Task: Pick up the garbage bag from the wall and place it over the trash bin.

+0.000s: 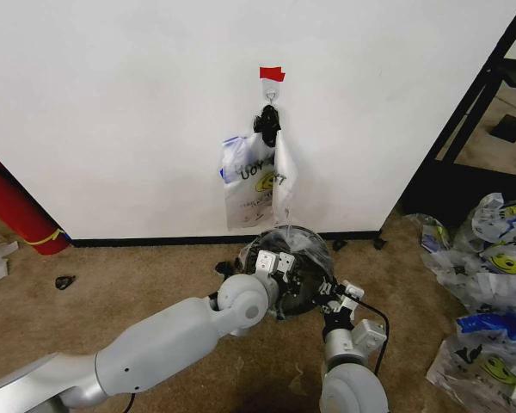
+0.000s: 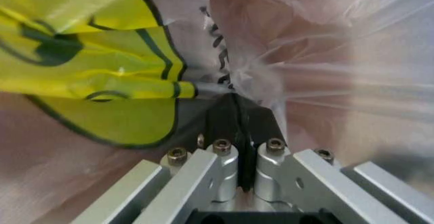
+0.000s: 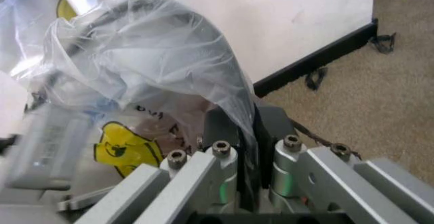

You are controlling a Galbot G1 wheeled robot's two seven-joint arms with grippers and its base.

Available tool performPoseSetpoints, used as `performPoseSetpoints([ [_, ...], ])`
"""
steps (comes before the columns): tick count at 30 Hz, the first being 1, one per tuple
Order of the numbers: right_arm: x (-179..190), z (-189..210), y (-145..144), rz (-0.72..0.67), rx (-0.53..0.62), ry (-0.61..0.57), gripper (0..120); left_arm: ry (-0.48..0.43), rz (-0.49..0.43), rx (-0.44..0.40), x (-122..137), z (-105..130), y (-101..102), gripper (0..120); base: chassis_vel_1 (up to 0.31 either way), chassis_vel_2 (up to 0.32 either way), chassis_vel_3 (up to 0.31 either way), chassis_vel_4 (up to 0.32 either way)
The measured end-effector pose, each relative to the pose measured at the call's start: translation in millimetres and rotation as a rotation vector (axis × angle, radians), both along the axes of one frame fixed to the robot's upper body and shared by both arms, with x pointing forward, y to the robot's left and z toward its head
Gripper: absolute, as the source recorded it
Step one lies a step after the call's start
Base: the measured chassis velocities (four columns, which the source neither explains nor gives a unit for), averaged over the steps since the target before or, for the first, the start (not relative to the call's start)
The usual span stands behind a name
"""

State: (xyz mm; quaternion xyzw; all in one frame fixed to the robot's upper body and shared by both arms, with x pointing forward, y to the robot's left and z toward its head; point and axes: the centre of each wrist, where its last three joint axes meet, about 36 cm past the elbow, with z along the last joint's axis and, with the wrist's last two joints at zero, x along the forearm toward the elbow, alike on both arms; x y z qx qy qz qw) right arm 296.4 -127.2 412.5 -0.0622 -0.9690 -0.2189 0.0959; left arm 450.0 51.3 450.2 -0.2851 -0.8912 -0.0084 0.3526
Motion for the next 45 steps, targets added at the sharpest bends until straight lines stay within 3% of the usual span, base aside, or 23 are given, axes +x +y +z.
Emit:
performPoseSetpoints([
  [14, -7, 0, 8, 0.02, 0.008, -0.002, 1, 0.016, 0.01, 0.035, 10, -21, -23, 0, 0.0, 0.0, 0.0, 0.0],
  [23, -8, 1, 12, 0.028, 0.02, -0.001, 1, 0.019, 0.032, 0.036, 9, -29, -27, 0, 0.0, 0.0, 0.0, 0.0],
  [30, -6, -4, 7, 0.016, 0.004, -0.004, 1, -0.02, 0.054, 0.024, 7, -10, -5, 0, 0.0, 0.0, 0.0, 0.0],
  [34, -6, -3, 5, 0.013, 0.018, 0.002, 1, -0.121, 0.028, 0.002, 0, 1, 16, 0, 0.0, 0.0, 0.0, 0.0],
  [38, -5, -1, 7, 0.015, 0.024, 0.002, 1, -0.142, 0.021, 0.004, -7, 4, 27, 0, 0.0, 0.0, 0.0, 0.0],
  [45, -4, -1, 9, 0.018, 0.025, 0.004, 1, -0.163, 0.084, -0.041, -9, 6, 25, 0, 0.0, 0.0, 0.0, 0.0],
])
